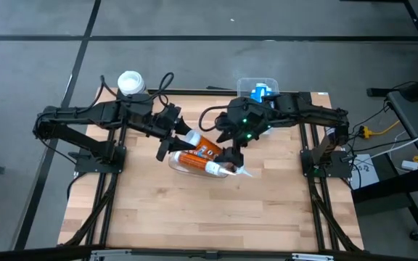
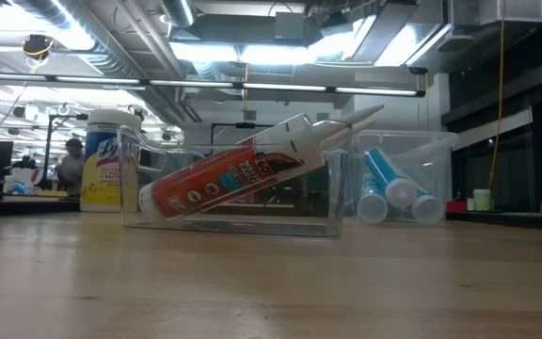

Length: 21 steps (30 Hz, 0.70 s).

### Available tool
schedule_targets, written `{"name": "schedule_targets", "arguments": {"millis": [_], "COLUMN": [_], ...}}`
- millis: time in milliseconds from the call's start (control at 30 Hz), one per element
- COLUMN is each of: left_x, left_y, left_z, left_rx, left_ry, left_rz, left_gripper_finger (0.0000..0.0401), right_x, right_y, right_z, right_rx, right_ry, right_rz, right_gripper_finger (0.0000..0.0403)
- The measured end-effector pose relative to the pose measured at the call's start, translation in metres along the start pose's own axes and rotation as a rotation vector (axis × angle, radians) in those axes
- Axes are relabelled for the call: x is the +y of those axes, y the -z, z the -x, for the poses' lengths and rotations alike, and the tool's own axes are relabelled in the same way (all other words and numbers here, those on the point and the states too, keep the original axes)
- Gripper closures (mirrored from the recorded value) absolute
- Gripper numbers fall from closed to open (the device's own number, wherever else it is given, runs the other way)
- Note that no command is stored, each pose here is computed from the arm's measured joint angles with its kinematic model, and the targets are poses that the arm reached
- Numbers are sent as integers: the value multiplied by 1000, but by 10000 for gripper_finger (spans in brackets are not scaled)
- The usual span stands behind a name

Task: Pick & place silicon tubes, Sealant and Lysol wipes
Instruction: Put the orange sealant into the left transparent bin

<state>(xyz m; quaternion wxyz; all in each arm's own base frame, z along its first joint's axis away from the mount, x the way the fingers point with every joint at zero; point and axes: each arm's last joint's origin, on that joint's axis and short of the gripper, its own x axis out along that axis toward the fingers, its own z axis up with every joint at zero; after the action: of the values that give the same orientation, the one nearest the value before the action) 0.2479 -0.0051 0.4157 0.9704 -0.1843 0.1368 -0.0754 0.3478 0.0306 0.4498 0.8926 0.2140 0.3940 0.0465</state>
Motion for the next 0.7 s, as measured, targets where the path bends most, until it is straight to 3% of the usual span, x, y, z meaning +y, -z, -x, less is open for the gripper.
{"name": "schedule_targets", "arguments": {"millis": [333, 533, 700], "left_x": [3, 7, 11], "left_y": [5, 11, 9], "left_z": [0, 1, 2], "left_rx": [45, 93, 82], "left_ry": [-49, -129, -148], "left_rz": [15, 5, -4], "left_gripper_finger": [186, 186, 186], "right_x": [-6, -4, 4], "right_y": [3, 12, 19], "right_z": [49, 75, 89], "right_rx": [-51, -116, -138], "right_ry": [111, 230, 229], "right_rz": [-12, 57, 138], "right_gripper_finger": [10, 10, 10]}}
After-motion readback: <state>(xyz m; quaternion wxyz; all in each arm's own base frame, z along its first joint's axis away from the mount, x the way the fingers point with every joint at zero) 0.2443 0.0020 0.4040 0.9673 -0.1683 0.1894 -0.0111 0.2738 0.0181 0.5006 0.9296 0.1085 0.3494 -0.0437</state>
